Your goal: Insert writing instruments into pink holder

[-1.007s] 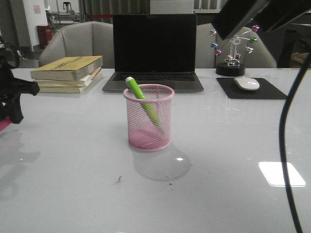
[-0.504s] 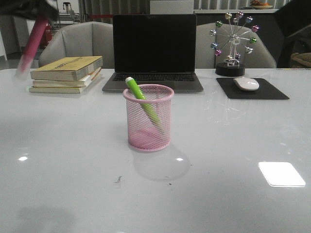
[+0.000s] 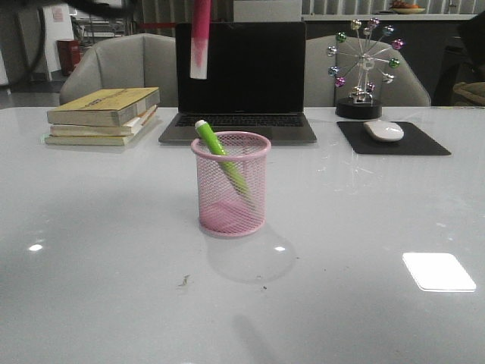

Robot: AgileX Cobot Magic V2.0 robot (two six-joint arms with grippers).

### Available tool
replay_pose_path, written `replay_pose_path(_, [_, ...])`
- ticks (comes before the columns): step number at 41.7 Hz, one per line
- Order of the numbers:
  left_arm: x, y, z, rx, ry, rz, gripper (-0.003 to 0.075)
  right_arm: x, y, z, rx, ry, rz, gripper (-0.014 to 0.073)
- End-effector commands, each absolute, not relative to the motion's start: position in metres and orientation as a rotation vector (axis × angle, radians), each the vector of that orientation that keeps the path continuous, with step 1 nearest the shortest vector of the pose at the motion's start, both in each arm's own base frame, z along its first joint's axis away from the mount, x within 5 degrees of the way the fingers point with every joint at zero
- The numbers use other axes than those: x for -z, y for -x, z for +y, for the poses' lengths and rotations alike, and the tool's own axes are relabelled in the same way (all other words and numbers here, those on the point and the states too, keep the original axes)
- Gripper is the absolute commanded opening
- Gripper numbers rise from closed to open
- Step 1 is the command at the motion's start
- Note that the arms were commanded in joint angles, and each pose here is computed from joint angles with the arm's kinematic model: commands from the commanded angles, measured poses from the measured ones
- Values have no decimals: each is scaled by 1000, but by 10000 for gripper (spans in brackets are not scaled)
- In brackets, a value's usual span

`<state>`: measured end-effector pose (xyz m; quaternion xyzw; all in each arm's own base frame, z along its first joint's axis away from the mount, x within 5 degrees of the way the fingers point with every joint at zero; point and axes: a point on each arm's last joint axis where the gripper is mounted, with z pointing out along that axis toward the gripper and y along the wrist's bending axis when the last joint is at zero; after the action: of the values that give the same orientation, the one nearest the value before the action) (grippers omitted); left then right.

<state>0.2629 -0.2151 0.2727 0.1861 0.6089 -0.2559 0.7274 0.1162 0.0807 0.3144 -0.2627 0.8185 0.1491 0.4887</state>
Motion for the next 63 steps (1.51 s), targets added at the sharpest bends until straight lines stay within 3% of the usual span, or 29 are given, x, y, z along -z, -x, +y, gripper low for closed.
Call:
replay_pose_path(1, [-282,-268,-221,647,-307,1197,91,-331,-118,82,-374,616,1878,571])
replay_pose_path(19, [-225,-292,-241,644,-334,1359,96,-331,-118,82,-375,616,1876,571])
replay_pose_path(22, [-222,-292,-242,641,-341,1382,137,-331,-118,82,-375,615,1874,571])
replay_pose_path(28, [-222,-292,-242,639,-344,1392,341,-331,-118,82,-375,615,1874,571])
replay_pose_path(32, [-222,-292,-242,638,-347,1405,402,-331,-118,82,-375,615,1874,571])
replay_pose_path(39, [-245,-287,-238,619,-388,1508,404,-331,-118,82,-375,615,1874,571])
replay_pose_path(47, [-298,-267,-226,518,-557,1635,404,-333,-119,82,-379,609,1849,571])
replay_pose_path(55, [-355,-227,-195,440,-716,1725,404,-334,-118,81,-374,611,1846,571])
replay_pose_path(63, [-381,-184,-156,403,-758,1817,404,-341,-104,71,-371,603,1807,571])
